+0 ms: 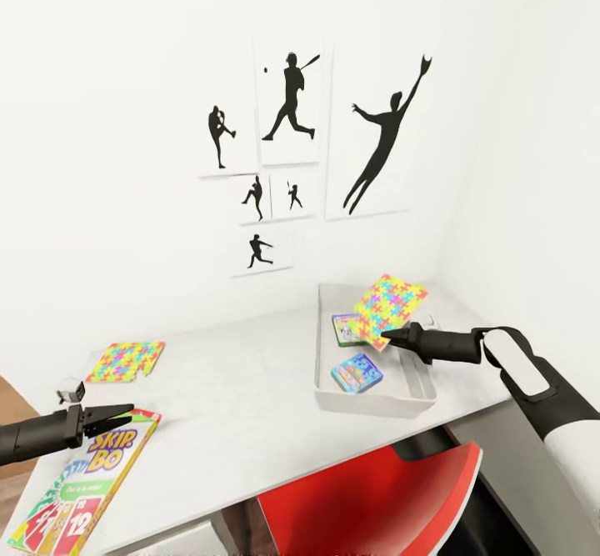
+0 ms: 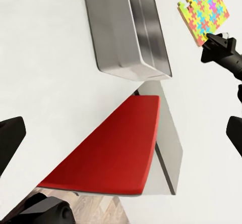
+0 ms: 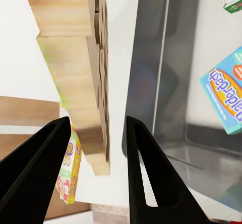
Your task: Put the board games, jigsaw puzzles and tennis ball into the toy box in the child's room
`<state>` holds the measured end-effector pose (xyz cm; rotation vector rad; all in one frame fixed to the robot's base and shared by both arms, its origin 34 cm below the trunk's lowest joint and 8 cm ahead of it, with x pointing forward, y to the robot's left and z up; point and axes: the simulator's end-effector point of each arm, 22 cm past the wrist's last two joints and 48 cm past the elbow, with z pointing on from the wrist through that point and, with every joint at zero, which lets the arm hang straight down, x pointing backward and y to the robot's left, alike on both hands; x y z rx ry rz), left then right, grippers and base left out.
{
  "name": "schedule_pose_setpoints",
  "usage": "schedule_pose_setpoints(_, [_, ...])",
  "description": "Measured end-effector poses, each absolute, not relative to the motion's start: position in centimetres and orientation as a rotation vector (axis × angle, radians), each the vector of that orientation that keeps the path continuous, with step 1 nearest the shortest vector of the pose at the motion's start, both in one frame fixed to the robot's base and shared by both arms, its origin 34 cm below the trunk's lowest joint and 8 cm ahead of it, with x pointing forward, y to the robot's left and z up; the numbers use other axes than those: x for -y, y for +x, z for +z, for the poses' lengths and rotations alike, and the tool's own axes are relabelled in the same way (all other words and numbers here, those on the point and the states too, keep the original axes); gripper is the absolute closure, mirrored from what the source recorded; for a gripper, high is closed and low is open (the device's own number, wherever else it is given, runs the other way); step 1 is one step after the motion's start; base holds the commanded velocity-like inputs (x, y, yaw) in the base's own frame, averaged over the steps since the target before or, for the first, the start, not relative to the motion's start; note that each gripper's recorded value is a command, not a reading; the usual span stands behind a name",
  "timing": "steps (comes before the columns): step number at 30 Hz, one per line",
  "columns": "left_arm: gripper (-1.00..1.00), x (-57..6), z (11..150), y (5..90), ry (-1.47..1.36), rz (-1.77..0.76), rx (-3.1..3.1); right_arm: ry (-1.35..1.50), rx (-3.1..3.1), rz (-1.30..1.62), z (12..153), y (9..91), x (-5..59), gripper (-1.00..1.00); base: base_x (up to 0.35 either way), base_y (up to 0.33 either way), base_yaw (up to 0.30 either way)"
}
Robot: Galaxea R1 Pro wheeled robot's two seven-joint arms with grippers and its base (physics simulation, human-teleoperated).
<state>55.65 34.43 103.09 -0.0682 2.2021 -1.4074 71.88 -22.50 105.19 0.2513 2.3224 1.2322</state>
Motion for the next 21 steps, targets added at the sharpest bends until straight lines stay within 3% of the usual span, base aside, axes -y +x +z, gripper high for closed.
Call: schedule_pose_setpoints(21, [-1.00,-33.7,103.6,56.4,-0.028,-1.400,-2.190,0.252,-2.339,1.233,104.2,72.0,22.3,1.00,0.000,0.000,0.000])
